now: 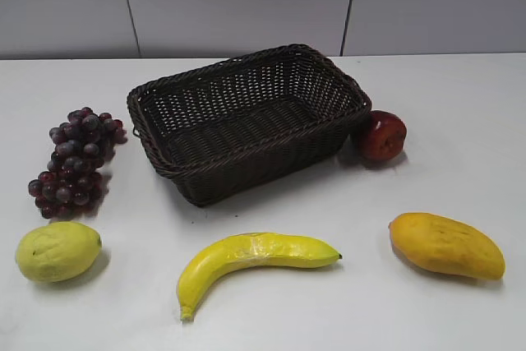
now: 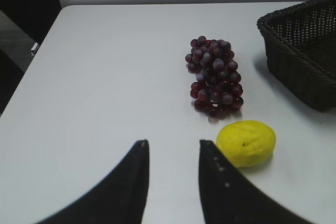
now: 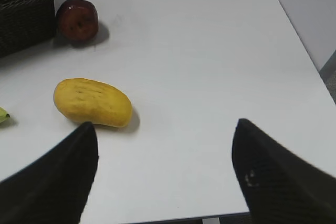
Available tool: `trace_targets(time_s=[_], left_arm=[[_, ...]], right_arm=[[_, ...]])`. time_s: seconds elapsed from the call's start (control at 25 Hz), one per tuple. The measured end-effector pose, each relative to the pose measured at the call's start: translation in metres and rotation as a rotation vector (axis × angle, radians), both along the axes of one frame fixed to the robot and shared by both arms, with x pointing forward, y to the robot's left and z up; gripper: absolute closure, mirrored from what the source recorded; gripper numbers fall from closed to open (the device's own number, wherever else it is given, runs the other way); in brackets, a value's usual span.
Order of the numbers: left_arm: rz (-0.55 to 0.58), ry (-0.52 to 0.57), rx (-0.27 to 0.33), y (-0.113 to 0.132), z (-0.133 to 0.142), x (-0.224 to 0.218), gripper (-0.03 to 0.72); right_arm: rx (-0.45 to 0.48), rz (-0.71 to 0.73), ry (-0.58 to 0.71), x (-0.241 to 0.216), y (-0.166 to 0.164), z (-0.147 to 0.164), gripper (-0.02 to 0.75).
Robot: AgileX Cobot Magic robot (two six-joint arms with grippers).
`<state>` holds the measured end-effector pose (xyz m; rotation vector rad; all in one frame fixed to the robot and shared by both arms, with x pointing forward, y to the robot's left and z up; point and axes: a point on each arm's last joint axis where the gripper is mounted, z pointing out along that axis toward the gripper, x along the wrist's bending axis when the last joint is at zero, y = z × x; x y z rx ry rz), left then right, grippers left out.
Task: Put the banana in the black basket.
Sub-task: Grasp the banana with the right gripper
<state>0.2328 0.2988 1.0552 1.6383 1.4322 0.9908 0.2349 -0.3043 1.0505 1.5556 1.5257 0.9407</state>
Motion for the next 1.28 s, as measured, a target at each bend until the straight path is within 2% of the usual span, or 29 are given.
trace_targets(time_s=[0.6,0.84,0.92,1.12,1.28], left_arm=[[0.0,0.0,0.0,0.0,0.0,0.0,0.453],[0.0,0.0,0.0,0.0,0.0,0.0,0.453],[0.0,0.0,0.0,0.0,0.0,0.0,0.453],[0.0,0.0,0.0,0.0,0.0,0.0,0.453],[0.0,0.0,0.0,0.0,0.0,0.0,0.453]], right_arm=[[0.008,-0.003,-0.008,0.0,0.0,0.001,0.102],[0.018,0.008,-0.218,0.012,0.002,0.031,0.114],[0.017,0.013,-0.239,0.025,0.002,0.037,0.133],[0.015,0.024,-0.209,0.067,0.005,0.04,0.159],[0.01,0.028,-0.08,0.107,0.008,0.03,0.142]])
